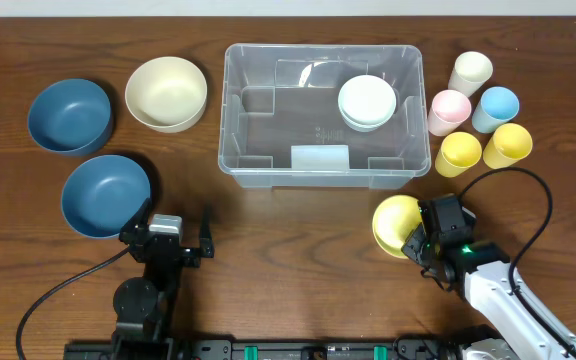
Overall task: Pack container
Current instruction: 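Move the right gripper to the yellow bowl and grasp its rim, then lift the yellow bowl and lower it onto the stacked bowls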
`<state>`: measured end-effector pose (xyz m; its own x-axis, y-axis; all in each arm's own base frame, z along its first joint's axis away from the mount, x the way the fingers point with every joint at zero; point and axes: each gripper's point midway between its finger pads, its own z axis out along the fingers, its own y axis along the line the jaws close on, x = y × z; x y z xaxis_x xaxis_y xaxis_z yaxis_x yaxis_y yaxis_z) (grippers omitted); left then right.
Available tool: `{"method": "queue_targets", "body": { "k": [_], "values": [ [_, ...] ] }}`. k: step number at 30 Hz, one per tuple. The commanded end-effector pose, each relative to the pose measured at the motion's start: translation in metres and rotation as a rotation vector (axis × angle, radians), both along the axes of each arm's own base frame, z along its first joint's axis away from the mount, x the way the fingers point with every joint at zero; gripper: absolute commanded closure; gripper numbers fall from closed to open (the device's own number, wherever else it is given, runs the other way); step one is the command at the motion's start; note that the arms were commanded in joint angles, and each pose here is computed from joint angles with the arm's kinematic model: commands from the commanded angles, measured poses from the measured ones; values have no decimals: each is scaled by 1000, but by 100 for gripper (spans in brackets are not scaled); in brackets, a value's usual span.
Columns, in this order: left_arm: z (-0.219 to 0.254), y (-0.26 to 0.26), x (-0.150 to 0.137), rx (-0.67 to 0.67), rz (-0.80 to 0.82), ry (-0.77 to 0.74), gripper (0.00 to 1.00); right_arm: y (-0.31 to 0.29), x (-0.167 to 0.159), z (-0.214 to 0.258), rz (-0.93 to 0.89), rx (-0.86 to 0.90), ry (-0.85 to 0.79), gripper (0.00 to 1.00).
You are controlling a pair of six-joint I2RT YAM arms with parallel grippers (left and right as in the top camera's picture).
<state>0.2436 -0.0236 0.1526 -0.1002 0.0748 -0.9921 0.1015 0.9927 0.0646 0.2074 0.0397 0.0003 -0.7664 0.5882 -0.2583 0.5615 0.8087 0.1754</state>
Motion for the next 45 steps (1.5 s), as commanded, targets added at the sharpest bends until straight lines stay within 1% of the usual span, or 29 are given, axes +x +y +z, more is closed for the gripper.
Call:
{"method": "queue_targets", "body": {
  "k": [1,3,7,13,16,18,20,24,27,32,36,40,45],
  "values": [
    [-16,3,-1,16,15,47,2,-4,-2,-2,-1,-12,-2,86],
    [-16,3,-1,16,15,47,2,-4,-2,-2,13,-14,-1,99],
    [-16,3,-1,16,15,47,2,3,-2,-1,77,1,0,99],
    [-16,3,-1,16,15,47,2,21,11,15,243,41,-40,99],
    [-16,3,-1,16,15,47,2,39,24,35,358,80,-100,99],
    [-16,3,-1,16,15,47,2,48,31,52,437,68,-137,99],
    [-16,3,-1,16,15,47,2,56,37,72,532,32,-159,99],
    [-16,3,-1,16,15,47,2,63,47,110,633,-71,-197,99],
    [-16,3,-1,16,15,47,2,74,53,145,702,-112,-246,99],
    [-16,3,-1,16,14,47,2,82,67,206,719,-151,-355,99],
    [-16,3,-1,16,15,47,2,71,97,247,632,-235,-467,99],
    [-16,3,-1,16,15,47,2,66,133,268,566,-253,-518,99],
    [-16,3,-1,16,15,47,2,69,180,265,536,-267,-502,99]
  ]
}}
